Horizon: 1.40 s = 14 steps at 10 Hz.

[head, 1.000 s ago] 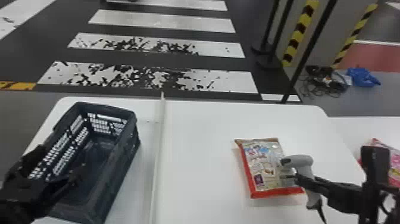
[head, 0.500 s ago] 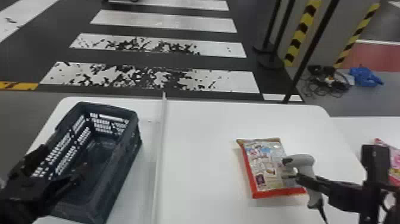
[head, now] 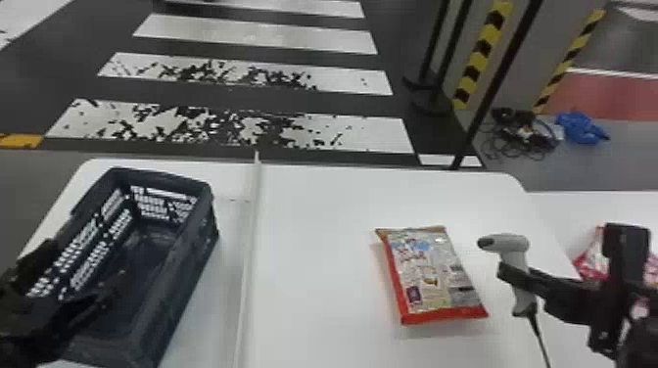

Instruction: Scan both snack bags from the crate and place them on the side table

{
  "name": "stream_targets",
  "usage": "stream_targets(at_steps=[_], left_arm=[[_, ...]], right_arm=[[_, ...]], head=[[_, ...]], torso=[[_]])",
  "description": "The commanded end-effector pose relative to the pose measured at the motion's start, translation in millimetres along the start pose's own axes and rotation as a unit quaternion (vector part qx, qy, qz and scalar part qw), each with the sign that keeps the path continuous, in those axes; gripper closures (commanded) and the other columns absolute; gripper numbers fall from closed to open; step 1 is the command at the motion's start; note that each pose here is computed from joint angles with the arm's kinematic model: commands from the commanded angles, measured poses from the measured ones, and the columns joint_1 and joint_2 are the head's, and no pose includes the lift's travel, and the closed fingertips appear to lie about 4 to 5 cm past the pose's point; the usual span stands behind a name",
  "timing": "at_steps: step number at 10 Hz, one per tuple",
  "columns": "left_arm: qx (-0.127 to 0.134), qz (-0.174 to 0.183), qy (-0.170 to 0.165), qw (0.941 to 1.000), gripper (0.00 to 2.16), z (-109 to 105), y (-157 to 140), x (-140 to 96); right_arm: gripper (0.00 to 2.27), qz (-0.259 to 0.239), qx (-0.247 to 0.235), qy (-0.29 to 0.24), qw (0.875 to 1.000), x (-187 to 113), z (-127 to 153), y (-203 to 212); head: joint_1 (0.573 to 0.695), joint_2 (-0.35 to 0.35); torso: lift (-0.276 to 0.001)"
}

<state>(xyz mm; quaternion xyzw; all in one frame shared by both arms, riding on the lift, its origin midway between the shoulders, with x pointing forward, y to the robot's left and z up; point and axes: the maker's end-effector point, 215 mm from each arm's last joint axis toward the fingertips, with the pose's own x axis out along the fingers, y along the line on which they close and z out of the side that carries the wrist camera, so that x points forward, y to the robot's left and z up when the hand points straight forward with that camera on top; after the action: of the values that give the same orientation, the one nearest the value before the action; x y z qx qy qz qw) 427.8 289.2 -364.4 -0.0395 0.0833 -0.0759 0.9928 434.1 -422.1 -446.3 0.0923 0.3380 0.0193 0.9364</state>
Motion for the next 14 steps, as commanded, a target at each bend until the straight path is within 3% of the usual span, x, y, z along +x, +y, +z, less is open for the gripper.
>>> stream_targets(at_steps=[1, 6, 14], left_arm=[[0.000, 0.000, 0.001, 1.0000, 0.05, -1, 0, 0], [-0.001, 0.000, 0.003, 1.0000, 0.05, -3, -1, 0], [-0.001, 0.000, 0.003, 1.0000, 0.05, -3, 0, 0]], right_arm=[[2.24, -0.018, -0.006, -0.016, 1.000, 6, 9, -24], [2.24, -0.031, -0.037, -0.010, 0.999, 52, -11, -44], [2.23, -0.069, -0.074, 0.009, 0.995, 71, -24, -72]], head=[[0.695, -0.166], [0.695, -0.217], [0.695, -0.237]], torso=[[-0.098], [-0.098], [-0.098]])
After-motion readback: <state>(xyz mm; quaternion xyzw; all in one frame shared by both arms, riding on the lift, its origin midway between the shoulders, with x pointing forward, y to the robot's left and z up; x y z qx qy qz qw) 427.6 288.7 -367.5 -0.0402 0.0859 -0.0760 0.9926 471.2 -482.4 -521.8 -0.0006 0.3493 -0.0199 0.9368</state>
